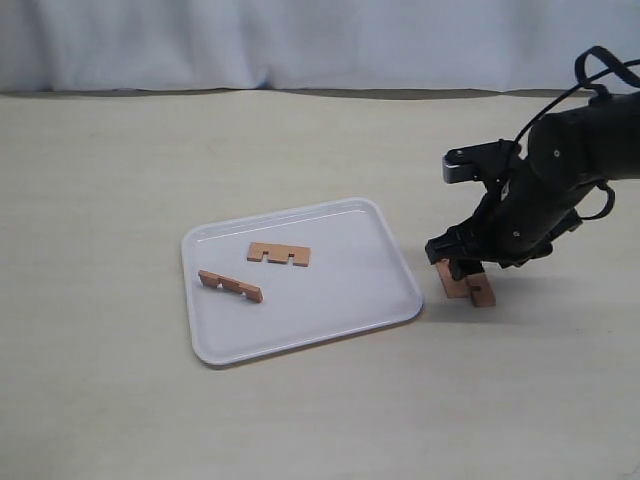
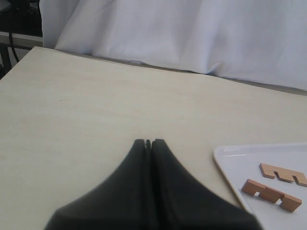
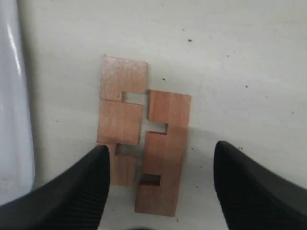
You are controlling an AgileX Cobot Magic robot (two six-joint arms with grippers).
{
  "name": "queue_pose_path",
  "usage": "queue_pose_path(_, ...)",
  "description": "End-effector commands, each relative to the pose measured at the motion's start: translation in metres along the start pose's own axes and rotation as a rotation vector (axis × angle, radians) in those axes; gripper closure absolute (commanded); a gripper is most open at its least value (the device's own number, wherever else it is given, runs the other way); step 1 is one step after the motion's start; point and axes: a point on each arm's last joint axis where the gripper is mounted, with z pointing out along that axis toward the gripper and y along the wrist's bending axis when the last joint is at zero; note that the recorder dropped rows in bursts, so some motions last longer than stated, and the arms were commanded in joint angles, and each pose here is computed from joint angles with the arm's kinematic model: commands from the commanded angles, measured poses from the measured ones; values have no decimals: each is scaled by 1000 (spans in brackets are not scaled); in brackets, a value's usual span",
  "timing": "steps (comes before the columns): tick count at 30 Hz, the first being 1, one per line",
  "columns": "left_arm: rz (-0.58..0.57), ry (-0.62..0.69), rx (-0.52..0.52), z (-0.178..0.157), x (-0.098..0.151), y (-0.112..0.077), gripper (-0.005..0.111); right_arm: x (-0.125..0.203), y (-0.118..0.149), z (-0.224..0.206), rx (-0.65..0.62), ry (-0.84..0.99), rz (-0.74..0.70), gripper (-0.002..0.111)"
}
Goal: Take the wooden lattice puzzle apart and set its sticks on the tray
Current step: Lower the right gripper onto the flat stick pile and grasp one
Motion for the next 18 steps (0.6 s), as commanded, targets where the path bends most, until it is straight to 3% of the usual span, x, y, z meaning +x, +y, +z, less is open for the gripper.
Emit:
queue_pose_path(1, -2, -10, 8, 0, 0, 0, 107, -5, 7, 0, 52, 6, -19, 48)
queue_pose_path(5, -2, -10, 8, 0, 0, 0, 107, -3, 6, 8, 51, 31, -5, 51)
queue_pose_path(10, -2, -10, 8, 0, 0, 0, 107, -2, 6, 17, 52, 51, -6, 62)
queue_pose_path(18, -2, -10, 8, 0, 0, 0, 107, -9, 6, 13, 53, 40, 10, 62)
